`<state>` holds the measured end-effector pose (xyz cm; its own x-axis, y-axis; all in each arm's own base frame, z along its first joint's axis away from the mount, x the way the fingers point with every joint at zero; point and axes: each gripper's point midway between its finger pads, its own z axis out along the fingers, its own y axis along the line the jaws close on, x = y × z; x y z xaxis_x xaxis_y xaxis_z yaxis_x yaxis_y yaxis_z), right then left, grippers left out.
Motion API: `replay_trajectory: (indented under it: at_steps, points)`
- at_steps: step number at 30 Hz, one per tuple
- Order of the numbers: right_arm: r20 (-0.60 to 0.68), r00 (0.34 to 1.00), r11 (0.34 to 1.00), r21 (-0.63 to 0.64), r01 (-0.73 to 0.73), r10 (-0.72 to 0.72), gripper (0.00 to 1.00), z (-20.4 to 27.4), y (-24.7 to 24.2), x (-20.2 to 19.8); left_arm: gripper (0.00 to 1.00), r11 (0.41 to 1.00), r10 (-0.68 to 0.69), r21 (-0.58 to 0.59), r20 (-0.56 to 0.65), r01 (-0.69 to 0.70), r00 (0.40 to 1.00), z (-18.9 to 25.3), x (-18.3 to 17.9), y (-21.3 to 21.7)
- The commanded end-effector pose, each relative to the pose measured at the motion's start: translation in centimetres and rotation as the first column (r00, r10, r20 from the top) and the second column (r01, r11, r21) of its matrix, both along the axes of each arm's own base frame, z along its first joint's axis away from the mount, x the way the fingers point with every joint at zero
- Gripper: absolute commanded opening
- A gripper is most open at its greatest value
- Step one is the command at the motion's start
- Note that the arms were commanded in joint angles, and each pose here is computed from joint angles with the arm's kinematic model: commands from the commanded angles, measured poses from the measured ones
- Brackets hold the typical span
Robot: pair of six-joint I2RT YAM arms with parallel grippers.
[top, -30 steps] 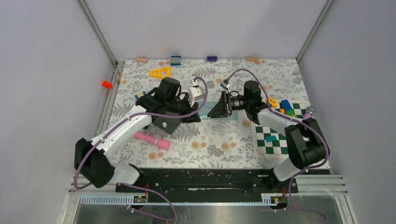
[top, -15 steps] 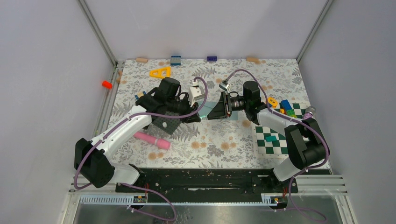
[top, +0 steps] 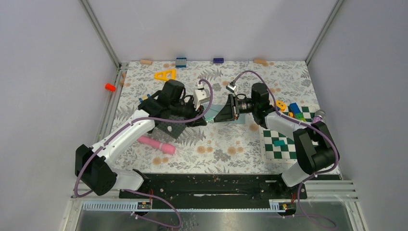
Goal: Place the letter into the envelope and seal it
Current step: Screw the solid glue.
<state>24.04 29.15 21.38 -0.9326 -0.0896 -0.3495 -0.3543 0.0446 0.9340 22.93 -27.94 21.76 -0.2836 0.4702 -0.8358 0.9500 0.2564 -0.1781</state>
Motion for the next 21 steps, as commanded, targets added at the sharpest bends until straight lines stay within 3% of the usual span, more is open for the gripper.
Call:
replay_trajectory:
  at_steps: [1,10,16,21]
  points:
    - [0.081,0.996,0.998,0.048,-0.042,0.038,0.25,1.8,0.0,0.0,0.15,0.999,-0.008,-0.037,0.061,0.01,0.998,1.4,0.2,-0.3]
    - [0.274,0.958,0.989,0.093,-0.116,0.086,0.25,2.6,-0.3,-0.9,0.15,0.995,-0.083,-0.067,-0.078,0.078,0.994,0.5,-1.1,-1.5]
    - [0.451,0.886,0.98,0.103,-0.168,0.104,0.29,2.6,-0.7,-1.6,0.15,0.98,-0.17,-0.145,-0.25,0.137,0.953,0.2,-1.9,-2.1]
    - [0.572,0.815,0.986,0.06,-0.159,0.096,0.32,1.2,-1.0,-1.8,0.16,0.971,-0.205,-0.189,-0.325,0.149,0.923,0.3,-2.0,-2.0]
